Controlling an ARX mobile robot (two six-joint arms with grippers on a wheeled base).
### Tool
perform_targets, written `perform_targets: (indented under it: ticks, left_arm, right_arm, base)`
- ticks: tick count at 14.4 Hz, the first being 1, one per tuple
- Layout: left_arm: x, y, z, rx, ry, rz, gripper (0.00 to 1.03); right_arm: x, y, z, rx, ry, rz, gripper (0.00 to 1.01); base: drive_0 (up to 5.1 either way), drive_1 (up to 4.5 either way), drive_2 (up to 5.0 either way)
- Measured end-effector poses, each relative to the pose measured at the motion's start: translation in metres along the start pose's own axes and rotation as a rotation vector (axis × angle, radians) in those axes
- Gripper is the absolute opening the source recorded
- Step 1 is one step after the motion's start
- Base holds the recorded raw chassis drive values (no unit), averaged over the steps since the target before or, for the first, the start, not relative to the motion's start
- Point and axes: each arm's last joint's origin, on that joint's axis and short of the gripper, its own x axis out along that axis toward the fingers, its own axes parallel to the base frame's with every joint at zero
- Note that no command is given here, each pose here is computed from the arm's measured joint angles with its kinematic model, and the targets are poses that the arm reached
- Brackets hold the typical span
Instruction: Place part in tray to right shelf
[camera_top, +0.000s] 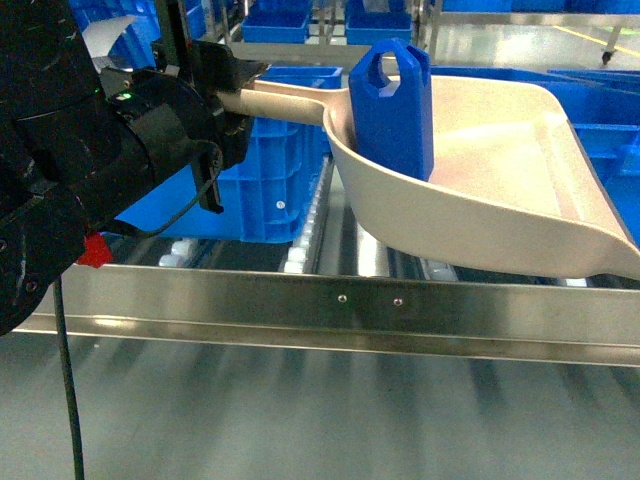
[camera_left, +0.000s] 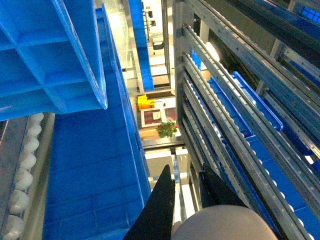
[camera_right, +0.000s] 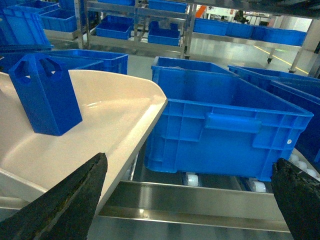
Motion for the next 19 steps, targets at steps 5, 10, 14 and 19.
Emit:
perform_targets:
  ticks: [5, 10, 14, 19]
  left_arm:
    - [0.000, 0.000, 0.000, 0.000, 0.000, 0.000, 0.12]
    - [0.000, -0.007, -0.003, 0.101, -0.233, 0.261, 0.12]
    - [-0.004, -0.054, 0.014, 0.140, -0.402, 0.128, 0.12]
    - [0.003, -0.162, 0.091, 0.371, -1.058, 0.266, 0.12]
  right_arm:
    - [0.000, 0.000, 0.000, 0.000, 0.000, 0.000, 0.98]
    - [0.000, 0.000, 0.000, 0.000, 0.000, 0.001, 0.98]
    - [0.000, 0.000, 0.000, 0.000, 0.000, 0.001, 0.98]
    - [0.000, 0.000, 0.000, 0.000, 0.000, 0.001, 0.98]
  base:
    - [0.0, 0.00, 0.0]
    - [0.0, 0.00, 0.0]
    - [0.0, 0.00, 0.0]
    - [0.0, 0.00, 0.0]
